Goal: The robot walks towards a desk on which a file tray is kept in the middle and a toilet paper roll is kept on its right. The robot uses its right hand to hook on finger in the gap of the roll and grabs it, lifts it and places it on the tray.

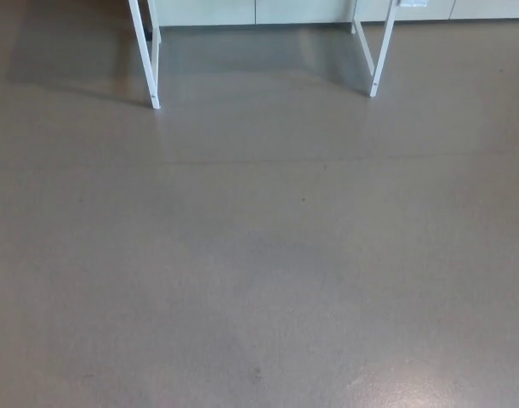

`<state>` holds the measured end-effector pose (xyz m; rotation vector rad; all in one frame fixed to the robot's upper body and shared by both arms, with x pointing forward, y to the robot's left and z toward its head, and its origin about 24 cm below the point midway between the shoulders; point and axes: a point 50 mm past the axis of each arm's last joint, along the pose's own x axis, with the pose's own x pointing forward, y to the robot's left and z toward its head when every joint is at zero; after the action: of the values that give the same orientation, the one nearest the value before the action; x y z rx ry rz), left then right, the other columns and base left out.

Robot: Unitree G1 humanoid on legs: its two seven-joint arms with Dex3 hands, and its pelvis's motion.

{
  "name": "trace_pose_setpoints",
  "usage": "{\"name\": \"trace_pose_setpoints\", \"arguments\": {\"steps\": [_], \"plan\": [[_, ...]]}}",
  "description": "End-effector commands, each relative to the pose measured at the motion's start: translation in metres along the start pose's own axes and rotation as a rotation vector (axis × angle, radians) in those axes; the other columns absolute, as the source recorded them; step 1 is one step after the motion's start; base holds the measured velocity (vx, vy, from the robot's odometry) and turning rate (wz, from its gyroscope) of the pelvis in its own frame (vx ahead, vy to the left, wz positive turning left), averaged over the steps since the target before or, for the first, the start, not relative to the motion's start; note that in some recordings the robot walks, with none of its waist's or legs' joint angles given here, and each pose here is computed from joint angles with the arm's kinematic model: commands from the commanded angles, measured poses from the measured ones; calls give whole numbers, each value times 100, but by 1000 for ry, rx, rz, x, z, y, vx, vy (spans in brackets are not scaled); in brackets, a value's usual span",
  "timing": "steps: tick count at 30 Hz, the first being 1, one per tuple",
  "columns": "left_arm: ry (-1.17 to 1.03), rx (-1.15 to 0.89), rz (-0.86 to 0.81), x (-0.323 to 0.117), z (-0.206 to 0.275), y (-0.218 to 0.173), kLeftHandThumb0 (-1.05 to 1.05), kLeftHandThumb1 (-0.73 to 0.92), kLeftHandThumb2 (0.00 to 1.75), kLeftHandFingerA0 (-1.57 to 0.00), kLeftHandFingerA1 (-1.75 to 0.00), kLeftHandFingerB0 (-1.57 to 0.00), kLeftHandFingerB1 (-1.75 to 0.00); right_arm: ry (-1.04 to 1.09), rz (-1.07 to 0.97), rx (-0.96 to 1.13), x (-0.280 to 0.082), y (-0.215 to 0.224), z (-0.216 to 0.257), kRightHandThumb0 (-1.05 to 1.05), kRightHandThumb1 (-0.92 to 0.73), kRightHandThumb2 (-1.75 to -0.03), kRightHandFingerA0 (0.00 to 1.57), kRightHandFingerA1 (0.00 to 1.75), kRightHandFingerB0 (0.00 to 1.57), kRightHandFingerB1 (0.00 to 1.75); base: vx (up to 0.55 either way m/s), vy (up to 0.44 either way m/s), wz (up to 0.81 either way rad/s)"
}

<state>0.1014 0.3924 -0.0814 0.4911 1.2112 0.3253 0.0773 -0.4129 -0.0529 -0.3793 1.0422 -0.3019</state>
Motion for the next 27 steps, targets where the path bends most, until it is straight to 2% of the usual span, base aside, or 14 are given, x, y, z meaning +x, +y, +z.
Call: {"name": "trace_pose_setpoints", "arguments": {"steps": [1,6,7,8,11,13,14,18,19,20,23,24,25,27], "plan": [[-27,-14,-2,-2,3,14,-61,48,117,-6,-63,0,-61,-92,66,4,-6,-11,8,-60,-53,-69,4,43,0,9,0,0,0],[-25,-37,-1,-2,6,16,-63,51,119,-7,-64,0,-62,-66,90,13,-3,-10,9,-66,-50,-75,9,44,0,4,4,21,9],[-21,-36,3,-1,6,16,-62,53,120,-8,-64,0,-62,-90,86,76,-4,-10,9,-61,-49,-73,1,36,0,6,0,0,0],[-19,-34,5,-1,6,16,-62,53,120,-8,-64,0,-62,-101,84,103,-4,-10,9,-61,-49,-73,1,36,0,6,90,80,-3],[-24,-17,4,-2,6,16,-62,53,120,-6,-63,0,-62,-74,81,9,-4,-10,10,-67,-50,-77,1,39,0,8,110,160,-9],[-26,-14,8,-1,9,18,-62,53,119,-7,-63,0,-61,-82,98,-72,-3,-9,11,-65,-58,-69,4,42,0,6,178,329,-25],[-27,-14,11,-1,9,18,-63,53,120,-7,-64,0,-62,-70,99,26,-2,-9,10,-67,-54,-76,2,39,0,1,185,512,-37],[-29,-22,5,-2,8,18,-61,50,118,-6,-64,0,-61,-96,95,81,-3,-9,11,-64,-49,-75,0,30,0,7,209,337,-4],[-35,-11,1,-2,8,19,-94,51,109,-20,-73,-7,-66,-93,98,72,-4,-9,10,-64,-51,-76,0,33,0,3,222,126,1],[-34,-11,0,-2,7,19,-60,49,117,-7,-63,-1,-61,-60,105,19,-4,-11,12,-67,-52,-77,1,38,0,4,251,45,5],[-26,-17,2,-2,5,17,-61,49,117,-7,-64,0,-61,-73,98,24,-3,-10,10,-67,-54,-76,2,37,0,1,253,-9,10],[-25,-16,3,-2,5,17,-61,50,118,-6,-64,0,-61,-78,97,26,-3,-10,10,-69,-51,-74,6,43,0,1,312,-77,15],[-22,-12,4,-2,5,17,-64,51,119,-6,-63,0,-61,-95,103,41,-4,-10,10,-66,-52,-76,1,31,0,5,294,-132,13],[-19,3,5,-2,3,17,-62,54,120,-6,-62,0,-61,-88,95,79,-4,-10,10,-63,-51,-76,1,34,0,4,317,-168,17]]}}
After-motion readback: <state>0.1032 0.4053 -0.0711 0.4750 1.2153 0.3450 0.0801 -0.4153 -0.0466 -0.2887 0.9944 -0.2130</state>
